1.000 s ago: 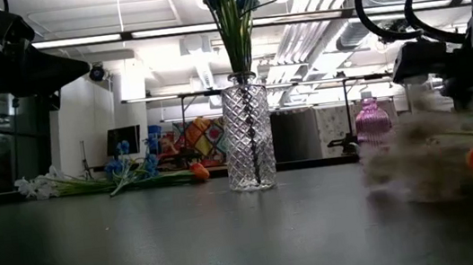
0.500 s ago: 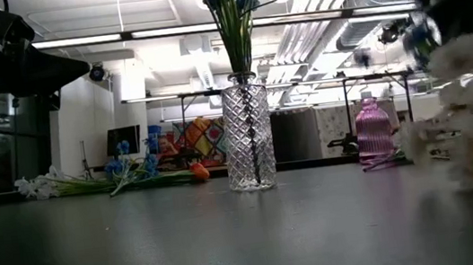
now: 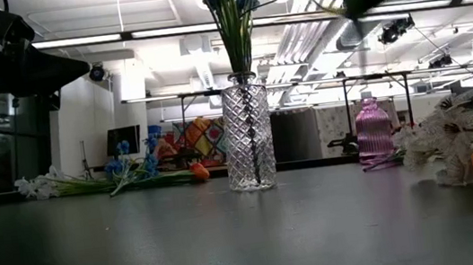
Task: Sort flowers into vase by color
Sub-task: Put the bottom blue flowers into the top transparent vase
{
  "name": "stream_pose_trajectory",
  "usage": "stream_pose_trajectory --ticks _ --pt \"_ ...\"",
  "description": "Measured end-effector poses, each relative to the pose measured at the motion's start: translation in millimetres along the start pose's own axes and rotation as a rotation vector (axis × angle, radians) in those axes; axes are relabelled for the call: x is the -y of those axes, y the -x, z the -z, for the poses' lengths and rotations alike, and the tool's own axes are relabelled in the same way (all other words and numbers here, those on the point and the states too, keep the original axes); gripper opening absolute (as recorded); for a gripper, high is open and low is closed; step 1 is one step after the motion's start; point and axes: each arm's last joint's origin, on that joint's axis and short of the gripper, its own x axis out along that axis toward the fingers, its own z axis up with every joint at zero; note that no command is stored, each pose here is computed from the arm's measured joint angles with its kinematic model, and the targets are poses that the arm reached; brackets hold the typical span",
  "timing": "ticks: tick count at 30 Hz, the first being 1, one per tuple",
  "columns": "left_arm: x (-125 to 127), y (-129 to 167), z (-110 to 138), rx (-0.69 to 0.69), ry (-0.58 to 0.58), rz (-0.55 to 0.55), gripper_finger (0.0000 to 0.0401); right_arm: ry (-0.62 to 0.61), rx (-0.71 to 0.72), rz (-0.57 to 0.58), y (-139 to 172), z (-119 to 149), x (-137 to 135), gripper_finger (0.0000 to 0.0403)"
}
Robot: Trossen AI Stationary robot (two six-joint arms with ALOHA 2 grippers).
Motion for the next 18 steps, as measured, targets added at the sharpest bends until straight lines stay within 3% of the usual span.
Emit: stream_pose_trajectory --ticks 4,8,12,15,18 --pt "0.0 0.0 0.0 0.000 0.000 0.000 0.0001 0.262 0.073 -0.187 -4.2 -6.3 -24.2 0.0001" --pt "0.0 0.0 -0.1 0.000 0.000 0.000 0.0001 0.349 0.096 -0.555 -7.8 -14.6 -47.8 0.0001" --pt "0.0 0.0 0.0 0.000 0.000 0.000 0.0001 0.344 0.213 -0.851 -5.5 -24.5 -56.7 0.0001" --pt "0.0 0.0 0.1 0.000 0.000 0.000 0.0001 0.410 0.277 -1.012 -0.4 -29.1 -59.1 0.0000" --pt "0.0 0.0 0.0 0.000 0.000 0.000 0.0001 0.594 0.317 -1.065 -0.7 -24.9 -59.9 0.0000"
